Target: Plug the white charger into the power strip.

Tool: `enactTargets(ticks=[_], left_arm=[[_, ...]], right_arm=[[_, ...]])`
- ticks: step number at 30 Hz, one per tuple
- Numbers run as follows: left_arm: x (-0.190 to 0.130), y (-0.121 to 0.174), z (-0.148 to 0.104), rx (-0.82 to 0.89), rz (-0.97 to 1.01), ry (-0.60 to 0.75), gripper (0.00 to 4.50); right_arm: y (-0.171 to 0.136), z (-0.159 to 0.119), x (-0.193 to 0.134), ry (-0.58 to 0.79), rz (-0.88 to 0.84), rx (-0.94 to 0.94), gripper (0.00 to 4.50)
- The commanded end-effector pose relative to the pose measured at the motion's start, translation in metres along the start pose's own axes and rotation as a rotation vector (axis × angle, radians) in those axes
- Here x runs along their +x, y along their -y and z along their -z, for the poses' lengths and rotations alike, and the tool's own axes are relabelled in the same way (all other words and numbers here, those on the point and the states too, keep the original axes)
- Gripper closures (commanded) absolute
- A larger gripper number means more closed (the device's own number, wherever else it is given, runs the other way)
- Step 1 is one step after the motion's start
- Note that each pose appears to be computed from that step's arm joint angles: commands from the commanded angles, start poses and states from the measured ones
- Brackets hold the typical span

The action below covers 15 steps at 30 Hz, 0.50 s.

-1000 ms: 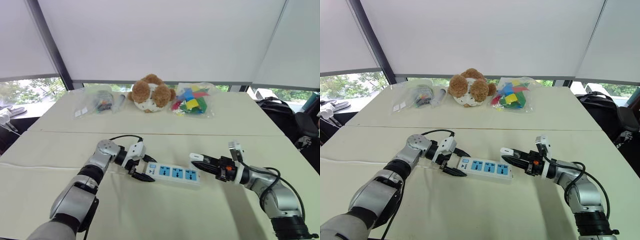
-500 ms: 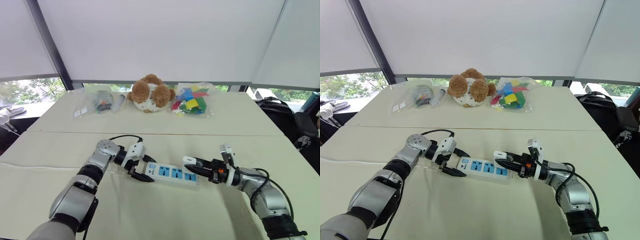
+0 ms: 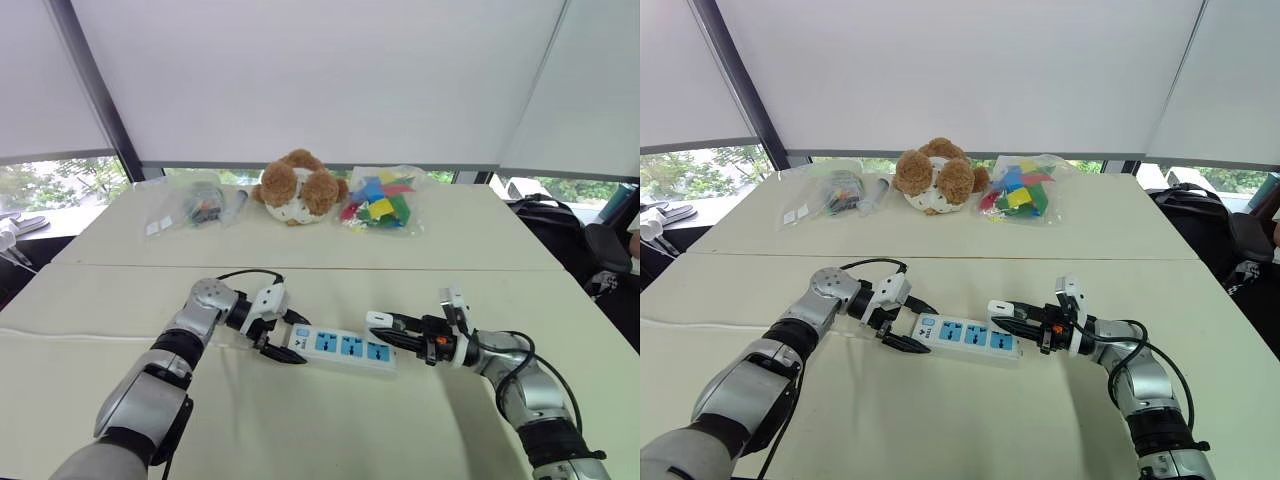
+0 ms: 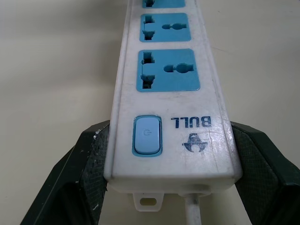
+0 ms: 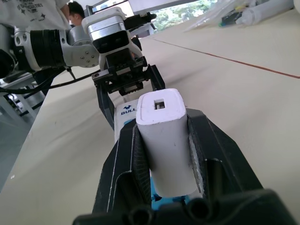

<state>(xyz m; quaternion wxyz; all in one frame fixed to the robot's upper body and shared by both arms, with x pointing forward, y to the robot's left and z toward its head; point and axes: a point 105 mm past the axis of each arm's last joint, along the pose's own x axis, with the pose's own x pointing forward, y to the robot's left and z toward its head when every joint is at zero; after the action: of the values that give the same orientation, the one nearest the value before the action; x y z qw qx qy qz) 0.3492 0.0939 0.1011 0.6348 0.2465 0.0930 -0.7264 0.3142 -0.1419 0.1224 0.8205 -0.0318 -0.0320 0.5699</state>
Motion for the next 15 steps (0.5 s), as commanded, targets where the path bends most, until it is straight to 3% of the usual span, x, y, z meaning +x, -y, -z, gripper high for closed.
enactTargets(ticks=[1,15], left_arm=[[-0.002,0.012,0.011,-0.014,0.077,-0.068,1.49],[-0.006,0.013,0.013,-0.019,0.069,-0.071,1.49]], right_arm=[[-0.004,0.025,-0.006,-0.07,-0.004,0.042,3.77],[-0.012,0.041,-0.008,-0.111,-0.047,0.048,3.77]])
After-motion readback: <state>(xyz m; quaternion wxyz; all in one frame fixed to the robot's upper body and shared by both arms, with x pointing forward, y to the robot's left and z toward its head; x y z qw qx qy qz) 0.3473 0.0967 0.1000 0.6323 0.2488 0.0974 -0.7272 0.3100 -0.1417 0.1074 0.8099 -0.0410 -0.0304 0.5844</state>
